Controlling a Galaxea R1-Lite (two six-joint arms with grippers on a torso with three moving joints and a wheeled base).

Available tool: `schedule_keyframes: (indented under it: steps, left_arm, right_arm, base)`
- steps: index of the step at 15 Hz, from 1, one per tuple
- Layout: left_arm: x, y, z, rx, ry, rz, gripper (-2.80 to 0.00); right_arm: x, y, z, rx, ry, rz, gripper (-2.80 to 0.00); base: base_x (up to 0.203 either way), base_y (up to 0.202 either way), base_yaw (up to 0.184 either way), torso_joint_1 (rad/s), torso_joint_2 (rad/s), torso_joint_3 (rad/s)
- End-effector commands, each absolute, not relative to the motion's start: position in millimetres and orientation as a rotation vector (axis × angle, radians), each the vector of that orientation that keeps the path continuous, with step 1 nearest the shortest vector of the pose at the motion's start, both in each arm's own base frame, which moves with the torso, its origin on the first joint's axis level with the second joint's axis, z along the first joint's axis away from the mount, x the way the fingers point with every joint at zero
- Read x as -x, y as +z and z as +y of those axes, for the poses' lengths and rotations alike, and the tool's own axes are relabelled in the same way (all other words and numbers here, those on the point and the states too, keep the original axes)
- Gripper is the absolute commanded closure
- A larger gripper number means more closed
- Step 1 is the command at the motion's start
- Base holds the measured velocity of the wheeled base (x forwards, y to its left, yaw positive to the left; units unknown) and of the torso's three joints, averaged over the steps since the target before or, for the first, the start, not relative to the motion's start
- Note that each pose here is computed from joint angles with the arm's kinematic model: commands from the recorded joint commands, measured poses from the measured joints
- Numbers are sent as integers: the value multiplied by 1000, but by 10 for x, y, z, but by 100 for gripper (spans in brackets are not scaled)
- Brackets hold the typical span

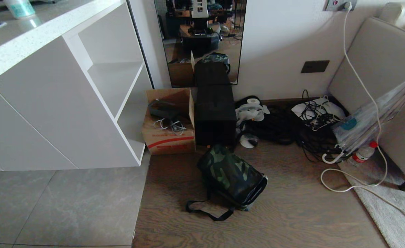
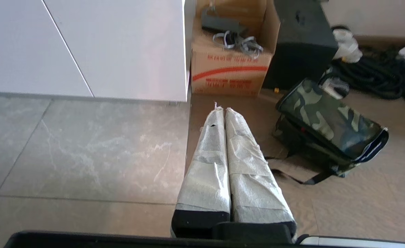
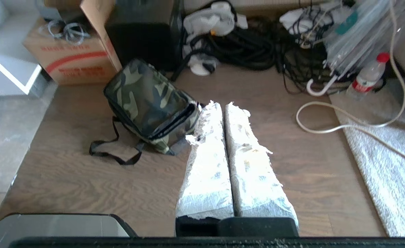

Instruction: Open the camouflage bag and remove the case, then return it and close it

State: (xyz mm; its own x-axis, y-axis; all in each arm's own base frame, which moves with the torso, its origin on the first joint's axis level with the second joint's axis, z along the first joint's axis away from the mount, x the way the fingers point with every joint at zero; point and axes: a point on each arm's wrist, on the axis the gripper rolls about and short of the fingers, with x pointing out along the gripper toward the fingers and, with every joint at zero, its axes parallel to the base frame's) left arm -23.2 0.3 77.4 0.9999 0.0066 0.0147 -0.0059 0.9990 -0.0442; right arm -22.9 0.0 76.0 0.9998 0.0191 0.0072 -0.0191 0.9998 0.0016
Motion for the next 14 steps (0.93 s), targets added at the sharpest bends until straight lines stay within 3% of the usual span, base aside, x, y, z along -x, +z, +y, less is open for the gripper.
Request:
schedule_keyframes:
  steps: [1, 14]
  left_arm:
    - [230, 774, 3, 45, 6, -14, 0]
    - [230, 774, 3, 45, 6, -14, 0]
  right_arm:
    - [227, 757, 0, 0, 20, -5, 0]
    - [227, 757, 0, -2, 20, -5, 0]
  base:
    - [0, 0, 0, 5, 2, 204]
    - [0, 0, 0, 2, 2, 202]
